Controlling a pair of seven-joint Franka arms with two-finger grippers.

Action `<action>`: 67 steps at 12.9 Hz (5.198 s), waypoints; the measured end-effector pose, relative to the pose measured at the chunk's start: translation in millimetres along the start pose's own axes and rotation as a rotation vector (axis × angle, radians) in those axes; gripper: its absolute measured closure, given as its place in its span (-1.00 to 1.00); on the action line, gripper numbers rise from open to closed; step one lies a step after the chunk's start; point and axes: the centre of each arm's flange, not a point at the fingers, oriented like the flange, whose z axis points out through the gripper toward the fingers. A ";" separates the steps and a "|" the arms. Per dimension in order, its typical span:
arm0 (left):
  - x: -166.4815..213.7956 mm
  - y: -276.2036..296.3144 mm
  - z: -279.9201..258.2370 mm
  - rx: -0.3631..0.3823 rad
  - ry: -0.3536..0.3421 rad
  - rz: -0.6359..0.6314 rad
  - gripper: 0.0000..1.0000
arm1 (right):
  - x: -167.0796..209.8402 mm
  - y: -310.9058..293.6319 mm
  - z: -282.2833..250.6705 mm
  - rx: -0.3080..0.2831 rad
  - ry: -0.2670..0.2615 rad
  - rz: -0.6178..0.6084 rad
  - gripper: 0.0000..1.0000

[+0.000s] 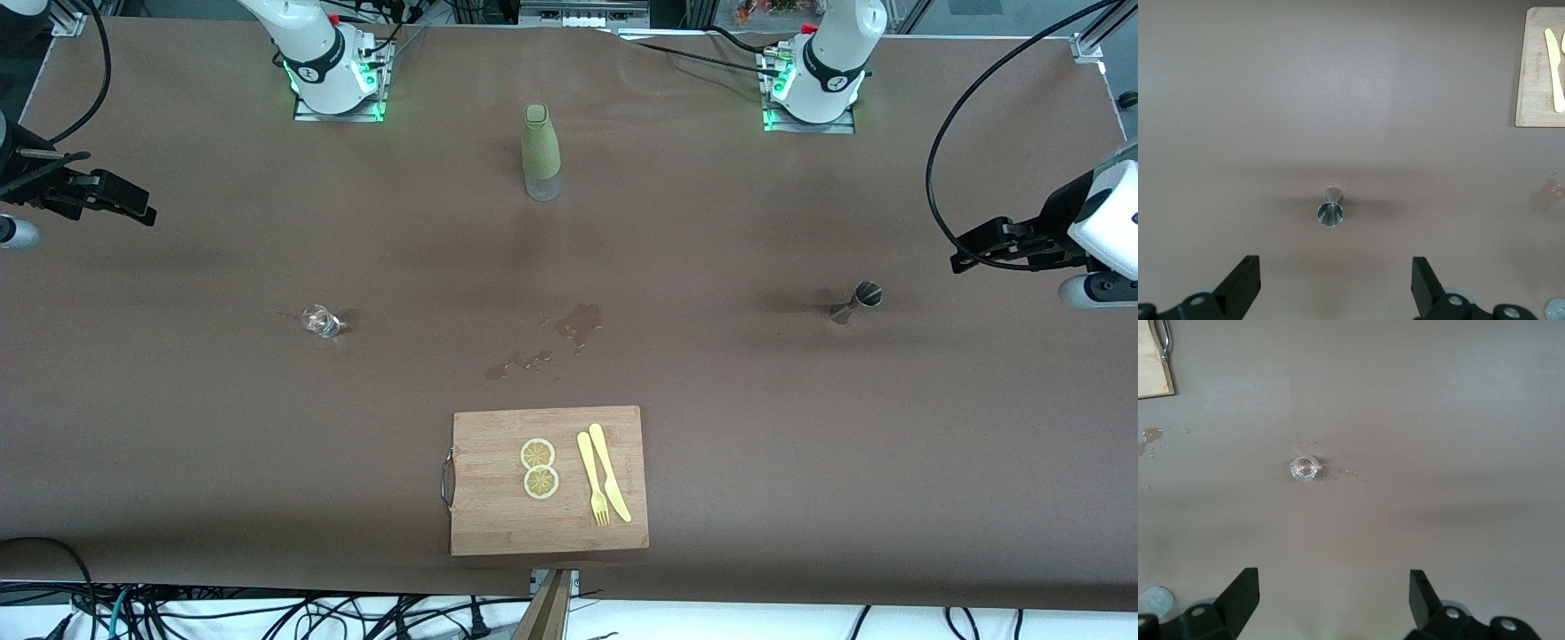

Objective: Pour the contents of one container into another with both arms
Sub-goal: 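Lower the right gripper toward the glass beaker while the left gripper lowers toward the jigger, then grasp the glass beaker with the right gripper while the left gripper grasps the jigger, then lift the beaker with the right gripper while the left gripper brings the jigger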

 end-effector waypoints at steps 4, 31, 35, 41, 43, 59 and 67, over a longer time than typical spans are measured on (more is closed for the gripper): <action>0.2 1.0 -1.0 0.000 0.005 0.002 -1.00 | 1.5 0.0 2.8 0.000 -0.005 0.000 -1.00; -54.9 -332.6 269.8 -0.819 0.196 0.926 -1.00 | 60.7 123.7 207.6 0.575 -0.002 -0.843 -1.00; -72.7 -329.2 366.8 -1.004 0.478 1.083 -1.00 | 65.3 129.1 290.9 0.756 0.251 -1.085 -1.00; -82.6 -309.1 454.6 -1.097 0.771 1.236 -1.00 | 58.1 113.4 384.0 0.841 0.685 -1.280 -1.00; -82.6 -302.6 477.9 -1.096 0.876 1.258 -1.00 | 52.5 111.8 423.2 0.866 0.736 -1.316 -1.00; -49.7 -208.8 537.1 -1.184 1.106 1.292 -1.00 | 35.1 49.2 525.4 0.984 0.992 -1.353 -0.98; -49.5 -206.7 539.7 -1.182 1.108 1.294 -0.67 | 35.1 35.3 519.0 1.060 1.037 -1.349 0.33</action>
